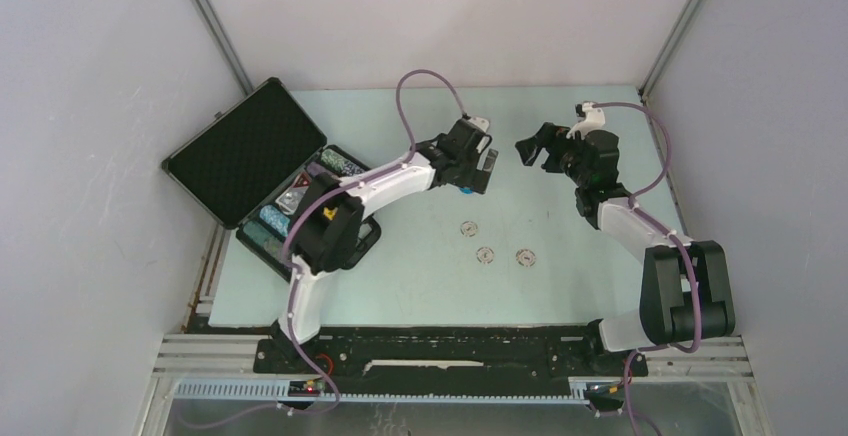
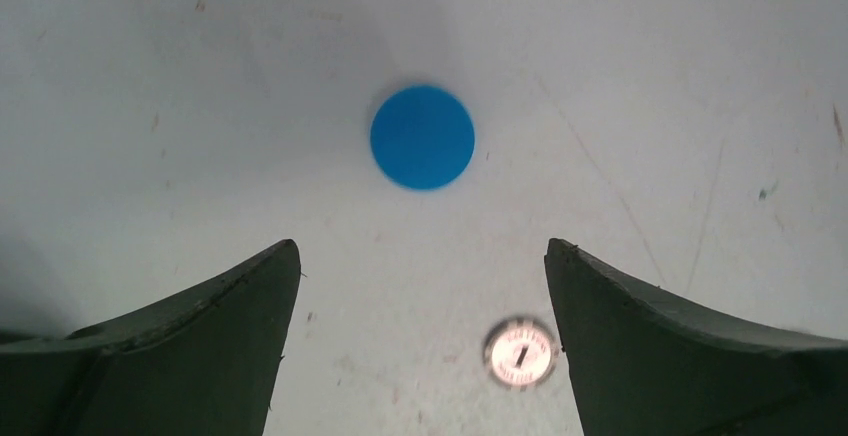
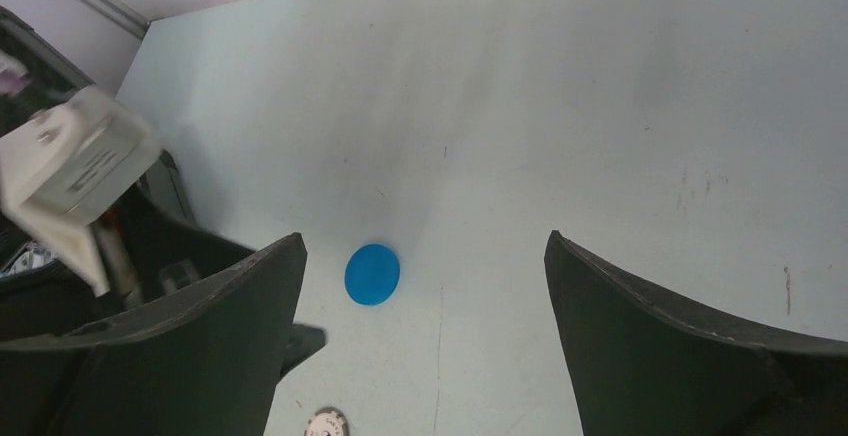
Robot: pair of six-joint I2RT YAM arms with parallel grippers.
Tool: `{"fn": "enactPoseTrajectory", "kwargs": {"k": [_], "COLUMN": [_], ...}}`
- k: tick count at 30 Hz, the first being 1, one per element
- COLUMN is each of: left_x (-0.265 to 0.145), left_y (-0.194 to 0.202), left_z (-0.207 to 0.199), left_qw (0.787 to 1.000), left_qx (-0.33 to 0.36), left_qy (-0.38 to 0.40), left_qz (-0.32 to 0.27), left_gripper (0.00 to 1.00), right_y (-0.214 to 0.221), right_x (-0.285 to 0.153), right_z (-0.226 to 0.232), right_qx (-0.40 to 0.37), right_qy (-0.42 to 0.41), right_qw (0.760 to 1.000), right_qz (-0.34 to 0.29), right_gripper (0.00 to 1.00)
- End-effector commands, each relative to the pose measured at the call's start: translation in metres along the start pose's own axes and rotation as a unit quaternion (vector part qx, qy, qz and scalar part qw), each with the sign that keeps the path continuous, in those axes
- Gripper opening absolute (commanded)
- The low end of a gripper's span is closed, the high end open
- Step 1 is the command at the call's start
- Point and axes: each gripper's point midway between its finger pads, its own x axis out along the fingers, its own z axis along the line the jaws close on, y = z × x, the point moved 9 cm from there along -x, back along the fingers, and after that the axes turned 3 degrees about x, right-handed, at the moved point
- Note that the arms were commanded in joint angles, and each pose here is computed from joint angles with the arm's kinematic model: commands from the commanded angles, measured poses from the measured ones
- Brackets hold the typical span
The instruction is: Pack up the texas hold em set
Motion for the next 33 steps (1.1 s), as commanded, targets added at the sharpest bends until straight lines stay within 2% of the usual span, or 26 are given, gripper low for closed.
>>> {"fn": "enactPoseTrajectory", "kwargs": {"k": [1,6,13,22,33], "left_x": [0.013,0.032,0.05,0.064,0.068], "left_y": [-0.021,-0.029,-0.018,-0.011,-0.013], "left_z": [-0.005,-0.008,-0.012,-0.016,-0.014], "left_qw": [1.0,0.999,0.997,0.996,0.996], "left_qx": [-0.01,-0.015,-0.018,-0.024,-0.034], "left_qy": [0.004,-0.018,-0.017,-0.008,0.0], "left_qz": [-0.003,0.024,0.069,0.083,0.083], "left_gripper": [0.97,0.94,0.9,0.9,0.77], "right_y": [-0.021,-0.021,-0.022,-0.022,-0.022], "right_x": [0.001,0.0,0.0,0.0,0.001], "right_z": [0.005,0.005,0.005,0.004,0.003], "right_qx": [-0.005,-0.003,-0.002,0.003,0.006], "right_qy": [-0.005,-0.003,-0.006,-0.009,-0.008], "right_qw": [1.0,1.0,1.0,1.0,1.0], "right_qz": [-0.03,-0.03,-0.03,-0.029,-0.028], "right_gripper": [1.0,1.0,1.0,1.0,1.0]}}
